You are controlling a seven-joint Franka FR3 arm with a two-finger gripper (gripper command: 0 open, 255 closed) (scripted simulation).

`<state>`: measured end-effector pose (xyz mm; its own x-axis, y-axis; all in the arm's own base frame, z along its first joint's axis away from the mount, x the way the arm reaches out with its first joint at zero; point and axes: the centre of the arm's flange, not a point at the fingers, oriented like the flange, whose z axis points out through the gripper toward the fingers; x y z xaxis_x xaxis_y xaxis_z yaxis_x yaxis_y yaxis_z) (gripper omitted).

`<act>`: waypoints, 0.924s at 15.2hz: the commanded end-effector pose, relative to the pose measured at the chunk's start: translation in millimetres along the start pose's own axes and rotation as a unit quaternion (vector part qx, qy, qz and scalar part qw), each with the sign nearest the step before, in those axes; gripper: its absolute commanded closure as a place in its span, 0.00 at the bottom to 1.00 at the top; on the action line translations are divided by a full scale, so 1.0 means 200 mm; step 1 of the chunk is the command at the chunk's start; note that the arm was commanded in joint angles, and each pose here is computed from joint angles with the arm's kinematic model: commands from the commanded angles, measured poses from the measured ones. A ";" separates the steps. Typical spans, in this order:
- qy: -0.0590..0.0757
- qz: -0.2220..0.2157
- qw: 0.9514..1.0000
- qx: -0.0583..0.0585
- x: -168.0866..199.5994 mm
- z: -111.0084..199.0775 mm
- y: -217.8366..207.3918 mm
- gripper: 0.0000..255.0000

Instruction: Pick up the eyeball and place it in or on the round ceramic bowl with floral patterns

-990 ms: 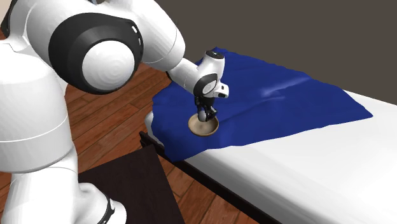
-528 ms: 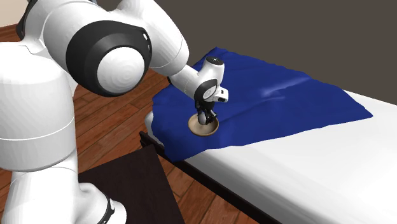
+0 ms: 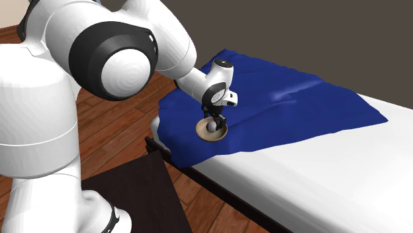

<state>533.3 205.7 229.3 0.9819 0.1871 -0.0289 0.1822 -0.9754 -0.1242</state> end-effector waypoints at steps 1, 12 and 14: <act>0.000 0.000 1.000 0.000 0.00 0.00 0.00 0.00; 0.000 0.000 1.000 0.000 0.00 -0.25 0.00 0.00; 0.000 0.000 1.000 0.000 0.00 -0.25 0.00 0.00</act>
<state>535.9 199.8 278.9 0.9819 0.1871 -0.0288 0.1822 -0.9754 -0.1242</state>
